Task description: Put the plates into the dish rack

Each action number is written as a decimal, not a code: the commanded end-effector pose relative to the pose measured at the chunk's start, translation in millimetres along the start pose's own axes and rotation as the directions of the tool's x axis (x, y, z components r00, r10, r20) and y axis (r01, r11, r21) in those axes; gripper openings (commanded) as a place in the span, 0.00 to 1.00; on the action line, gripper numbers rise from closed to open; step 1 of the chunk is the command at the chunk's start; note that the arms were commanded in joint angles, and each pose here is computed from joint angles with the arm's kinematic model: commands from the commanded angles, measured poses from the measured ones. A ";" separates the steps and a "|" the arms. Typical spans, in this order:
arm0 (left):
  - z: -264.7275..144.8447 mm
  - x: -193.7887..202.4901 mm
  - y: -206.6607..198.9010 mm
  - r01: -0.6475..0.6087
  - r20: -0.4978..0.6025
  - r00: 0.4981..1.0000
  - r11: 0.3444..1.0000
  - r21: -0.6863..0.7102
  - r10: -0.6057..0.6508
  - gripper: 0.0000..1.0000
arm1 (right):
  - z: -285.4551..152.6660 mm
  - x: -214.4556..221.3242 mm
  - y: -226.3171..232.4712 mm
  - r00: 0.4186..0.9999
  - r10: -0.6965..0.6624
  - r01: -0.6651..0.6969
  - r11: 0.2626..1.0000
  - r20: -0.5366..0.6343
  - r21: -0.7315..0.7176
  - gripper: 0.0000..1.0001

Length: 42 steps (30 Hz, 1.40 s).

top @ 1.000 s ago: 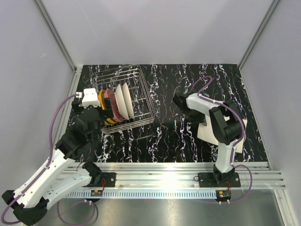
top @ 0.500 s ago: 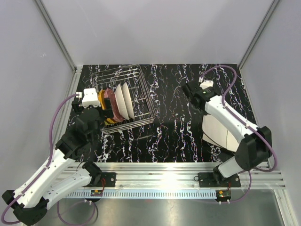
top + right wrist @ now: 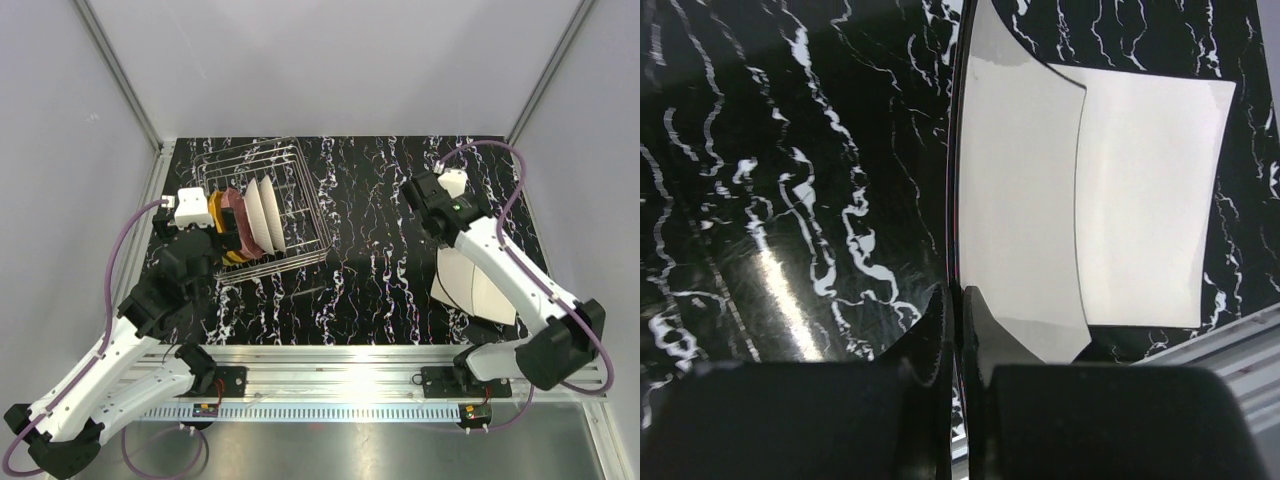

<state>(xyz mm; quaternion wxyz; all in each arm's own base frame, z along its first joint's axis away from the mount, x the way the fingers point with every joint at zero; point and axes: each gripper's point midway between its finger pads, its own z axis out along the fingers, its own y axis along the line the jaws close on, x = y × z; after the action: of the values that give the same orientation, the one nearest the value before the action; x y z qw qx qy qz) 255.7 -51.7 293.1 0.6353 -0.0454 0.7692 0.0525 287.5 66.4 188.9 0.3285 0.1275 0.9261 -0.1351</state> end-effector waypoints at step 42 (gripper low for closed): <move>5.9 -8.1 -30.8 0.019 -0.050 0.999 0.994 0.104 -0.014 0.99 | -122.9 -77.0 -9.8 0.846 0.448 -0.220 0.788 0.290 -0.575 0.00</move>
<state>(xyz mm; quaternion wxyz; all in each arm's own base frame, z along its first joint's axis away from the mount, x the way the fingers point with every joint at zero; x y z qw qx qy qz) 266.1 -79.6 280.2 0.6045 -0.0064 0.7962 0.0242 246.8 64.2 265.4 0.4630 0.1676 0.8685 0.0577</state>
